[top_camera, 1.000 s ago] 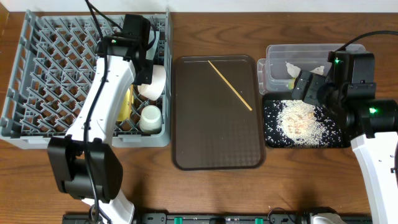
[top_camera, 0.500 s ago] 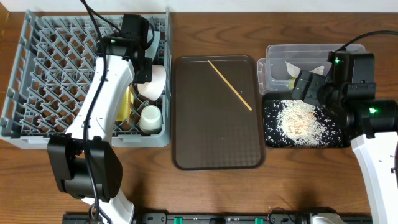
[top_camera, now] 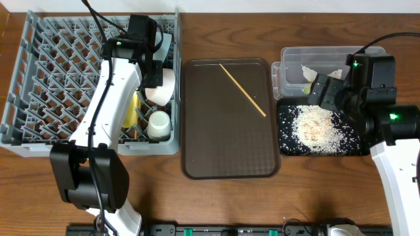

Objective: Sort waste into correct bins and load items into the dishwasher
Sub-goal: 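Insert chopstick upright into rack beside plate and release, then move left gripper back to the remaining chopstick on tray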

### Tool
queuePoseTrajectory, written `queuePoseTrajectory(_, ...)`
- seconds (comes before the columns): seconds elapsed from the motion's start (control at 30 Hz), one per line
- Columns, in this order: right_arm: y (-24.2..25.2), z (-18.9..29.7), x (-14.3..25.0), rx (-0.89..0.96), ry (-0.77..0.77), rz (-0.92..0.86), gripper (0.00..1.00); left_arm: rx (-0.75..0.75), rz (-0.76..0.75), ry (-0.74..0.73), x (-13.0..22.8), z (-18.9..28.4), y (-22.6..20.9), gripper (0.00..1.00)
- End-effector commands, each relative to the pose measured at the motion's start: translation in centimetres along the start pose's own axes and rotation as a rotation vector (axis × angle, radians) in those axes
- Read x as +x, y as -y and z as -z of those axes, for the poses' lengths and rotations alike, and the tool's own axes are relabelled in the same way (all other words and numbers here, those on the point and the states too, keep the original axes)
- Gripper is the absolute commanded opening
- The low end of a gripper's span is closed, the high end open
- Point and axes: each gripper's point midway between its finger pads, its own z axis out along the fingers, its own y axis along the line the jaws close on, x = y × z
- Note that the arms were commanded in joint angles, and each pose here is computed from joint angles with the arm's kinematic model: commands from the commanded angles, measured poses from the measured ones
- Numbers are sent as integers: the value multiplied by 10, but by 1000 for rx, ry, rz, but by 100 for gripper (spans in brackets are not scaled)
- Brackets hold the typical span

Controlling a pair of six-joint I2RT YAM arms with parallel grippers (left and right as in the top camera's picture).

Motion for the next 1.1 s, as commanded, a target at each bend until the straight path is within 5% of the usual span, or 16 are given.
queuePoseTrajectory(0.0, 5, 1, -3, 15, 7, -18, 99, 247, 58, 101, -25, 42, 42, 24)
queuePoseTrajectory(0.17, 5, 1, -3, 15, 7, -18, 99, 349, 290, 60, -24, 48, 84, 22)
queuePoseTrajectory(0.37, 5, 1, -3, 15, 7, -18, 99, 415, 193, 89, -21, 29, 179, 36)
queuePoseTrajectory(0.57, 5, 1, -3, 15, 6, -18, 99, 359, 276, -19, 9, -30, 234, 36)
queuePoseTrajectory(0.77, 5, 1, -3, 15, 7, -18, 99, 294, 355, -47, 23, -67, 249, 34)
queuePoseTrajectory(1.07, 5, 1, -3, 15, 7, -18, 99, 252, 392, 113, 5, -62, 260, 35)
